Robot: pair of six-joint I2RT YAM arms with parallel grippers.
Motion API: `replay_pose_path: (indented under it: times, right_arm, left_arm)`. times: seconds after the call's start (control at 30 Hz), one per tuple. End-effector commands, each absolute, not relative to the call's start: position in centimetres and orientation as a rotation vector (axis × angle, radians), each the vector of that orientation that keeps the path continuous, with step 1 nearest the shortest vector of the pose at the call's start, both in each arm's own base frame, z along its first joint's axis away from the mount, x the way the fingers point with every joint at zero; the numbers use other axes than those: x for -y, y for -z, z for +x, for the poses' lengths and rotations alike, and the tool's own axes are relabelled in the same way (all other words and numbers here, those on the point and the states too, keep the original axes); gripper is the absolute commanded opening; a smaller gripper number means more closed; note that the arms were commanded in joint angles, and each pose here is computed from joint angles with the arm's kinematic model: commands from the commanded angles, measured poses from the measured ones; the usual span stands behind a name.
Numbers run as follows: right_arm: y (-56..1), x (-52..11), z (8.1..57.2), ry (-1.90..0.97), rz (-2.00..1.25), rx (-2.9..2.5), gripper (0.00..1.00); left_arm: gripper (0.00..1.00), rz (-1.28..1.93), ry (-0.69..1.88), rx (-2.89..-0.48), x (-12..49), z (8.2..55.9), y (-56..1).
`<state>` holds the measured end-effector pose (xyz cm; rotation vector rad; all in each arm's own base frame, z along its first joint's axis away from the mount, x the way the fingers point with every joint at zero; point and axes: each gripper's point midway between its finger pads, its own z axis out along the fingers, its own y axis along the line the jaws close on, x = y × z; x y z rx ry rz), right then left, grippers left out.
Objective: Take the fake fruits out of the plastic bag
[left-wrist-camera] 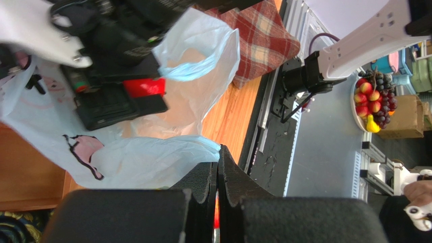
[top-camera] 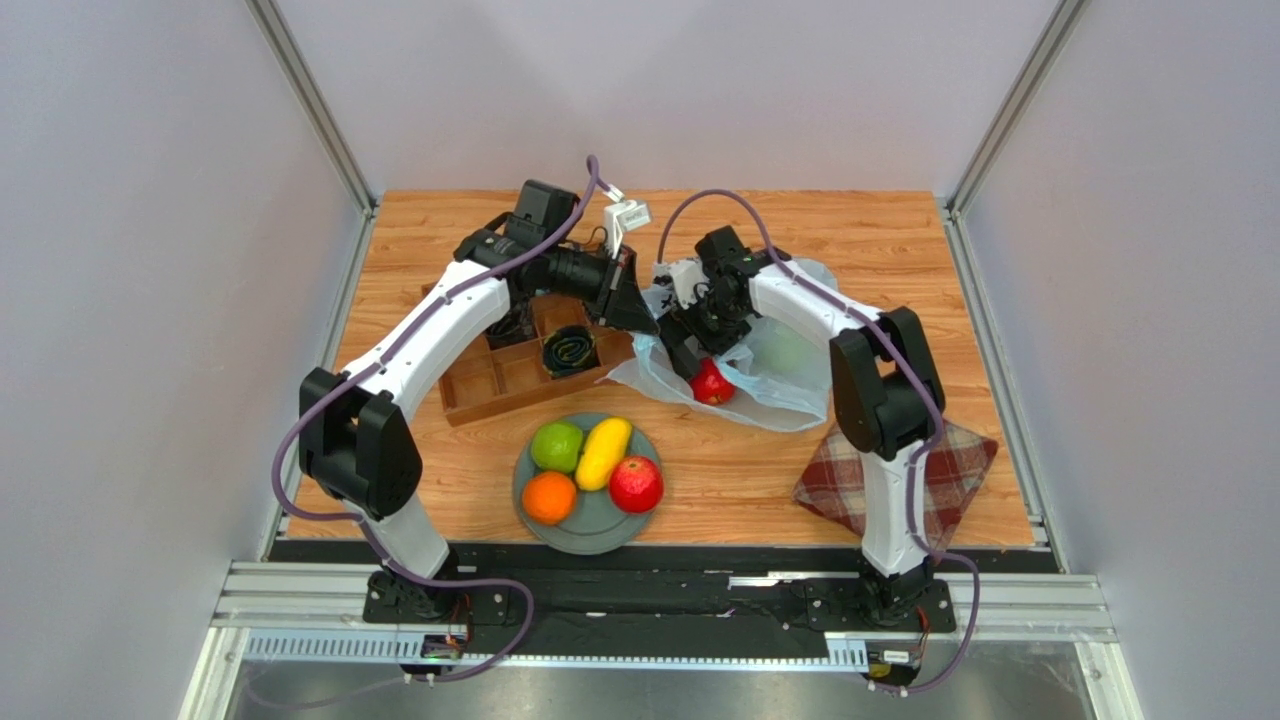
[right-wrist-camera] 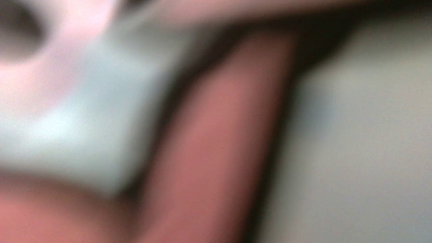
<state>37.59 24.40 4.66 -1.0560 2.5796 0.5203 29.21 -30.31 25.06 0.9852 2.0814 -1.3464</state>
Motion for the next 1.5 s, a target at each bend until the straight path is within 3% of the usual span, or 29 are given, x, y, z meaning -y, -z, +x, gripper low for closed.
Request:
replay_pose_path:
  times: [0.0,0.07,0.3,0.57,1.1,1.3,1.4,1.47]
  right_arm:
    - [-11.6,-23.6,35.8,-0.64,-1.117,-2.394,1.0]
    - [-14.4,-23.7,34.6,-0.683,-1.196,-2.261,1.0]
    - [-15.0,-23.2,31.1,-0.791,-1.341,-2.118,0.97]
    - [-15.1,-25.7,32.5,-0.886,-1.393,-2.053,0.74]
    - [-7.5,-22.1,34.0,-0.597,-1.611,-2.206,0.82]
    - [-6.4,-20.4,33.7,-0.458,-1.72,-2.216,0.91]
    - [-5.8,-19.6,33.2,-0.427,-1.759,-2.234,0.89]
    - [-6.0,-19.5,33.1,-0.431,-1.759,-2.234,0.76]
  left_arm:
    - [0.0,1.015,1.321,-2.021,30.1,29.8,-25.7]
    - [0.0,1.013,1.321,-2.023,30.1,29.8,-25.6]
    - [0.0,1.012,1.335,-2.012,30.1,29.7,-25.7]
    - [0.0,1.008,1.341,-2.015,30.2,29.8,-25.6]
    - [0.0,1.012,1.324,-2.023,30.0,29.6,-25.3]
    - [0.0,1.009,1.328,-2.026,30.1,29.9,-25.2]
    - [0.0,1.006,1.331,-2.025,30.2,30.1,-25.2]
    - [0.0,1.007,1.331,-2.026,30.3,30.2,-25.1]
